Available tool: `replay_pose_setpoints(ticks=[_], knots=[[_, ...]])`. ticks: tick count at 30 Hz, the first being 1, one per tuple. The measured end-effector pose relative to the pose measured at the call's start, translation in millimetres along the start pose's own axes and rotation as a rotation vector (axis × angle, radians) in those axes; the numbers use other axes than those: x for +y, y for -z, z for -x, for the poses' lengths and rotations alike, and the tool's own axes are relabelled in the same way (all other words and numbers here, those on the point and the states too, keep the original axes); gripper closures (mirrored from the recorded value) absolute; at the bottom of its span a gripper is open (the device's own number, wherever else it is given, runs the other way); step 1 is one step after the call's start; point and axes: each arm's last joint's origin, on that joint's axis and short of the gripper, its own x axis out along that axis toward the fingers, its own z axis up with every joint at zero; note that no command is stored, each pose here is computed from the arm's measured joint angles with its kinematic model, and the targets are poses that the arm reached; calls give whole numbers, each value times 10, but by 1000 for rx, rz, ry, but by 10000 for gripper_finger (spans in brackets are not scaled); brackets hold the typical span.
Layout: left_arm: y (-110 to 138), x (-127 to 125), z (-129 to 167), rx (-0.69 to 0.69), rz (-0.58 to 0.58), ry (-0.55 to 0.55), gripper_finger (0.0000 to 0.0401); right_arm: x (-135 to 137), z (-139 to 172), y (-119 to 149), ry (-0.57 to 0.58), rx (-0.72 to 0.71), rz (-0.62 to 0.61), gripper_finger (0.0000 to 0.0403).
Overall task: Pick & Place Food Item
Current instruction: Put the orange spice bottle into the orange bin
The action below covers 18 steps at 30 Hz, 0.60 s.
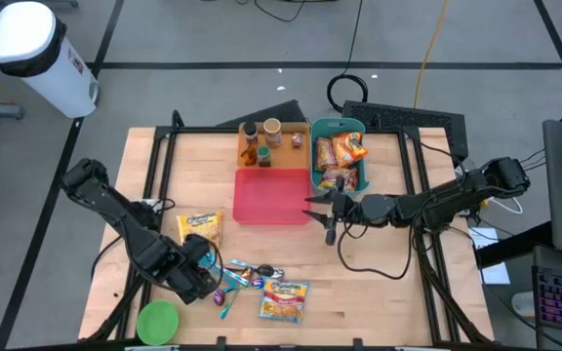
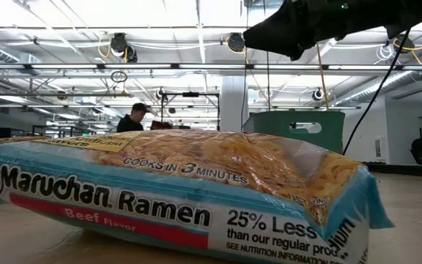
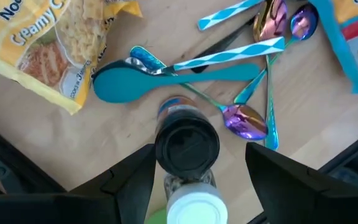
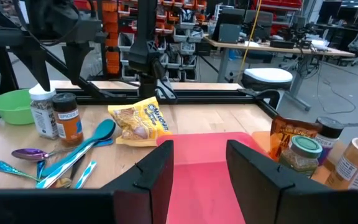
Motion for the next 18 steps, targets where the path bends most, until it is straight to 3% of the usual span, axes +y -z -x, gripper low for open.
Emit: replay_pose_setpoints(ticks=[9,18], knots=[[-66,-12,-4,-19,-120,9,144,0,0,1,0,0,0,261],[-166,-64,-5,-46,-79,59,144,0,0,2,0,1,0,261]])
